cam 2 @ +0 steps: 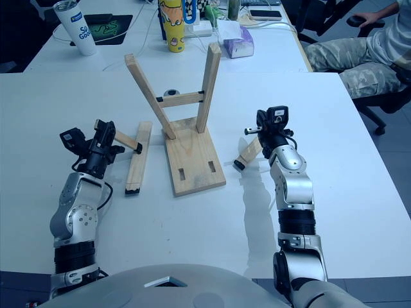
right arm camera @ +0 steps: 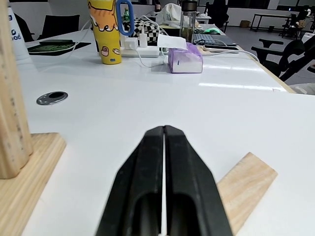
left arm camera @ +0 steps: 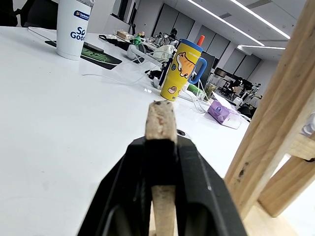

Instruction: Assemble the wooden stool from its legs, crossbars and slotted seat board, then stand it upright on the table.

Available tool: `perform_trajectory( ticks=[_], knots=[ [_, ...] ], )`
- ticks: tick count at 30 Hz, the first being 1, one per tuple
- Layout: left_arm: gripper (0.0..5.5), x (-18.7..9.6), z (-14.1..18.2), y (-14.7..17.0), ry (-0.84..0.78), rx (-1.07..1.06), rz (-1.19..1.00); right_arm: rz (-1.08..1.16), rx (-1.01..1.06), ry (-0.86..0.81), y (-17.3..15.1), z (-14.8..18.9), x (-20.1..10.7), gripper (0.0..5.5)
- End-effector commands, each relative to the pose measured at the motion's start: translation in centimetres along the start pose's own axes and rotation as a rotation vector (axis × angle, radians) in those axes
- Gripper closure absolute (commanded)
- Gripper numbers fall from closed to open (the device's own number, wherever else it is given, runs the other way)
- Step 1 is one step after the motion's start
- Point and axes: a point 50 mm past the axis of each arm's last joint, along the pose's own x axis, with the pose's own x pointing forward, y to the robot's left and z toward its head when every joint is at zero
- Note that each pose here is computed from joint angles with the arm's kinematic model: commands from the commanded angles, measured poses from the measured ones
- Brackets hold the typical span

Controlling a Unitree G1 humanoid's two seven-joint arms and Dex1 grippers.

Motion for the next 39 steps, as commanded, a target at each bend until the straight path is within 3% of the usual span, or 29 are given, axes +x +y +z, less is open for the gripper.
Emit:
perform_trajectory(
  ticks=[1, 14, 29, 30, 39],
  knots=[
    [5.09, -0.3, -1.1, 0.9, 0.075, 0.06, 0.046, 0.008, -0.006, -0.003, 0.0, 0.3, 0.3, 5.5],
    [5.09, -0.9, -3.6, 1.7, 0.266, 0.292, 0.191, 0.001, -0.015, -0.003, -0.2, 0.4, 0.4, 5.5],
    [5.09, -1.1, -4.1, 0.4, 0.253, 0.458, 0.057, -0.013, -0.005, -0.001, 0.0, 0.1, 0.3, 5.5],
    [4.71, -0.9, -3.6, 0.2, 0.227, 0.459, 0.054, -0.014, -0.004, 0.002, -0.1, 0.1, 0.3, 5.5],
    [3.51, 0.2, 1.5, -2.1, -0.069, 0.45, 0.06, 0.023, -0.036, 0.009, -0.3, 0.6, 0.7, 5.5]
  ],
)
